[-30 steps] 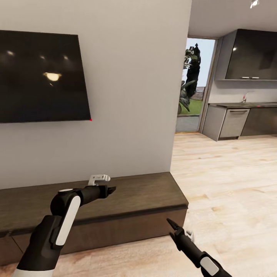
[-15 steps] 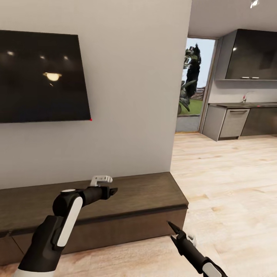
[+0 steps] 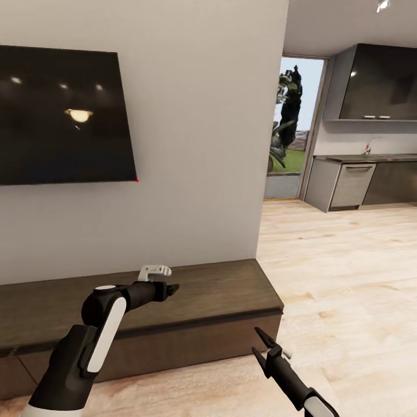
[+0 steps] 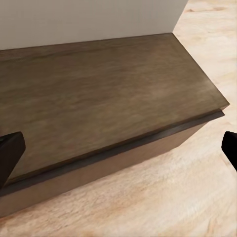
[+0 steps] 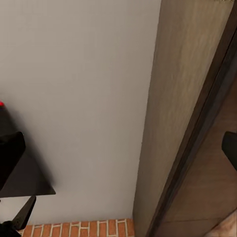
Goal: Place each of the two pumpkins and all three candles from the living room inside a cabinet in the living room (use any cabinet), then make sure every cabinet is closed, and position the cauldron so it is next to a table in the living room.
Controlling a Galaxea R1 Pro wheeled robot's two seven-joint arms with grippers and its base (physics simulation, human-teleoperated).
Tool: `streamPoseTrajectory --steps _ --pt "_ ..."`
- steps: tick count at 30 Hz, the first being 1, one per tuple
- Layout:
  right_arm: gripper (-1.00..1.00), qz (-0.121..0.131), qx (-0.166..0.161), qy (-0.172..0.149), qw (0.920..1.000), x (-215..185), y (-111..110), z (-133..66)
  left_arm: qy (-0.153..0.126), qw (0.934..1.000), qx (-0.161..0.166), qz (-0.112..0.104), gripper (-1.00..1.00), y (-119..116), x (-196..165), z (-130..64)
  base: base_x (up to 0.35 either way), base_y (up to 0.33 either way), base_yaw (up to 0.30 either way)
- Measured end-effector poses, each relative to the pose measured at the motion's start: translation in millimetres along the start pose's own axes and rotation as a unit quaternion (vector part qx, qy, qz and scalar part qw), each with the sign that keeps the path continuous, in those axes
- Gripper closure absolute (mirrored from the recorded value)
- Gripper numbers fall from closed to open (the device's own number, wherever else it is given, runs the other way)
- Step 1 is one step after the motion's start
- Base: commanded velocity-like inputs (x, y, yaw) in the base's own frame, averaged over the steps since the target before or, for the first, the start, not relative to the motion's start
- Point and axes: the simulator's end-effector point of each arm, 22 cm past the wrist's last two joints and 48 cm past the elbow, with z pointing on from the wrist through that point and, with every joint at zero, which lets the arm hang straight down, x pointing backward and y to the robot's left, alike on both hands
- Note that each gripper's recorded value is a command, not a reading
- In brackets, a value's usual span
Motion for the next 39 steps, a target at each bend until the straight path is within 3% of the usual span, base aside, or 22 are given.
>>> streamPoseTrajectory --steps 9,17,25,39 --pt "-1.0 0.007 -0.002 -0.014 0.9999 -7 0 -1.7 -0.003 1.0 0.0 0.0 -1.0 0 -1 -0.2 0.0 0.0 0.0" --pt "-1.0 0.002 0.001 -0.006 1.0 0 0 2.5 -0.004 1.0 0.001 0.0 -1.0 0 -2 -0.3 0.0 0.0 0.0" --pt "-1.0 0.0 0.048 0.003 0.9988 5 -19 5.4 -0.006 1.0 0.001 0.0 -1.0 0 -3 -0.3 0.0 0.0 0.0" --pt "-1.0 0.006 0.051 -0.012 0.9986 -4 -21 2.6 -0.007 1.0 0.002 -0.001 -1.0 -1 -3 -0.3 0.0 0.0 0.0"
